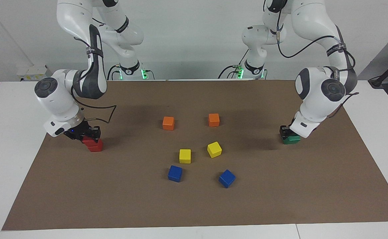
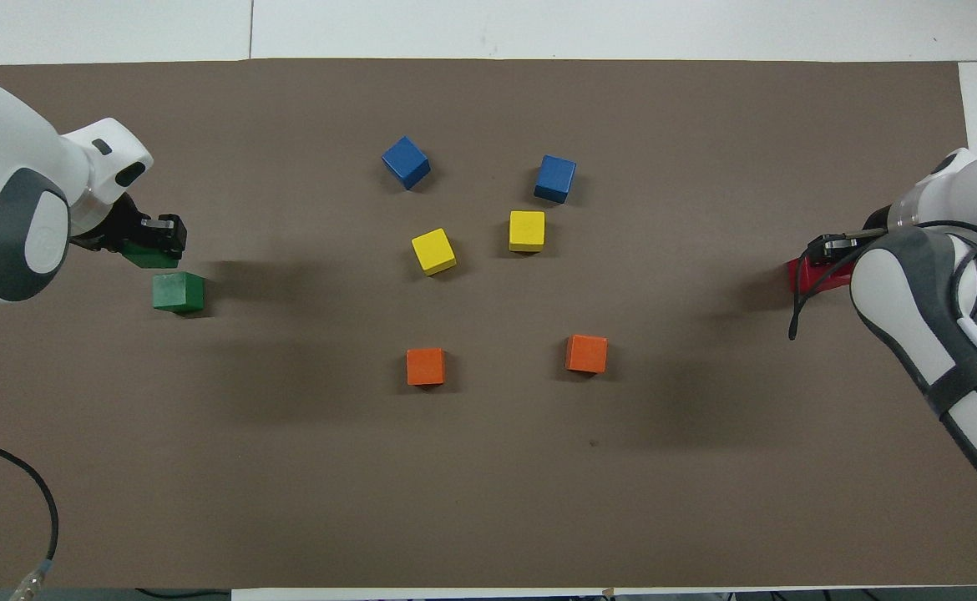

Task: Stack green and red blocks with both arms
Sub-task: 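Carry the green block onto the other green block with the left gripper, then settle the green block on green while the right gripper releases red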

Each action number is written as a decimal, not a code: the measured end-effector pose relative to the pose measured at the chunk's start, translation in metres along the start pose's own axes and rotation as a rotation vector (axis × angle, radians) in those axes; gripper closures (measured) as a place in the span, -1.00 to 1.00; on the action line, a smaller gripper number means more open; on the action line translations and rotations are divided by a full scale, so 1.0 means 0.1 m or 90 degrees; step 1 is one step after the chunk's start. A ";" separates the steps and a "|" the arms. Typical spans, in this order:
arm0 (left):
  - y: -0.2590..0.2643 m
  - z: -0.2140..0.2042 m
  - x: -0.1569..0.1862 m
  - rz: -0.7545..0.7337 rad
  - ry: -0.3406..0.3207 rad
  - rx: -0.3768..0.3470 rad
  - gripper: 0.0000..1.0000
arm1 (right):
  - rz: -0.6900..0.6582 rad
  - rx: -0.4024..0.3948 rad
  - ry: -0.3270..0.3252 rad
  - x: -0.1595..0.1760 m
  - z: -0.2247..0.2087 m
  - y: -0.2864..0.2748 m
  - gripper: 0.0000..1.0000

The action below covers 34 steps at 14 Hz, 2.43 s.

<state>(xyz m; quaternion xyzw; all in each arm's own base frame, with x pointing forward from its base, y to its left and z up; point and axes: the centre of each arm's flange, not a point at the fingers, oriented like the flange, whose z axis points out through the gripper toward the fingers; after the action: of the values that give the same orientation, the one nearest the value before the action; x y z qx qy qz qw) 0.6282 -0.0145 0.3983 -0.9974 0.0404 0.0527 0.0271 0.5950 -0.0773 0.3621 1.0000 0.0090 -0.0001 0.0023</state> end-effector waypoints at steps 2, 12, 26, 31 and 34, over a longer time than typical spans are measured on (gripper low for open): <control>-0.17 0.07 -0.02 0.005 0.001 -0.003 -0.09 | 0.000 0.000 0.001 0.00 0.00 0.00 -0.11; -0.15 0.42 -0.18 0.002 0.004 -0.038 -0.09 | 0.000 -0.001 0.007 0.00 0.02 0.00 -0.11; -0.24 0.44 -0.23 0.018 0.000 -0.054 -0.09 | 0.000 -0.001 0.010 0.02 0.08 0.00 -0.11; -0.22 0.46 -0.26 0.019 -0.004 -0.055 -0.09 | 0.001 -0.001 0.006 0.01 0.11 0.00 -0.73; -0.22 0.45 -0.31 0.019 -0.009 -0.054 -0.09 | 0.001 -0.001 0.006 0.01 0.11 0.00 -1.00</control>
<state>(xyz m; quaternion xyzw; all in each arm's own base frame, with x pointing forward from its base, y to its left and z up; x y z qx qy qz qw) 0.5942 0.0123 0.3577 -0.9966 0.0531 0.0616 -0.0159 0.5958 -0.0773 0.3515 0.9999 0.0084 0.0049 0.0029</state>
